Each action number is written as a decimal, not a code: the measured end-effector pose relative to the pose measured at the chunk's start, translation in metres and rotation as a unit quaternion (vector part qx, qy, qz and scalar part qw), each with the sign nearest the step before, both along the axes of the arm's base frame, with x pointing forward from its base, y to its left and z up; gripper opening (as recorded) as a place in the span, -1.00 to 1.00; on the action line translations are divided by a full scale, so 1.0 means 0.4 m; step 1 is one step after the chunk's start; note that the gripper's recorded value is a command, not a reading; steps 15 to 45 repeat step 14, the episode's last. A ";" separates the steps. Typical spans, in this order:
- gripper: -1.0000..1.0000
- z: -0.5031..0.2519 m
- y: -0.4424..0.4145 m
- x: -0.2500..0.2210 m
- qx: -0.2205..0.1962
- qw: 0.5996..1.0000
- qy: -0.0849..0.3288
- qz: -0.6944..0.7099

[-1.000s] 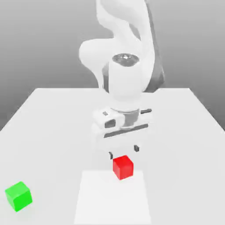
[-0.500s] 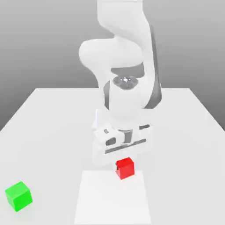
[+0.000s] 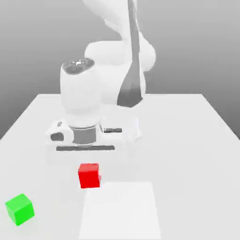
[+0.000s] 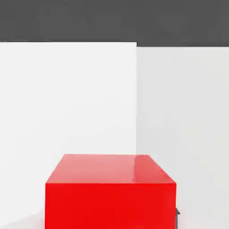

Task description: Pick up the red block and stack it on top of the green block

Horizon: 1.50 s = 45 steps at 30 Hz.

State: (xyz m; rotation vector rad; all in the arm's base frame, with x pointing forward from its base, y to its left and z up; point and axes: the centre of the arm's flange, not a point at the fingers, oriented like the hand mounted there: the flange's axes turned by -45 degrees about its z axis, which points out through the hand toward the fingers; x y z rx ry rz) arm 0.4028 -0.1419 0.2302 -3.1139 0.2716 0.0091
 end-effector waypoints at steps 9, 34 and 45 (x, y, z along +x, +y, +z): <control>-1.00 -0.051 -0.314 0.043 -0.008 0.986 -0.001 -0.168; 1.00 -0.109 -0.317 0.041 -0.008 0.985 -0.001 -0.171; 1.00 -0.109 -0.317 0.041 -0.008 0.985 -0.001 -0.171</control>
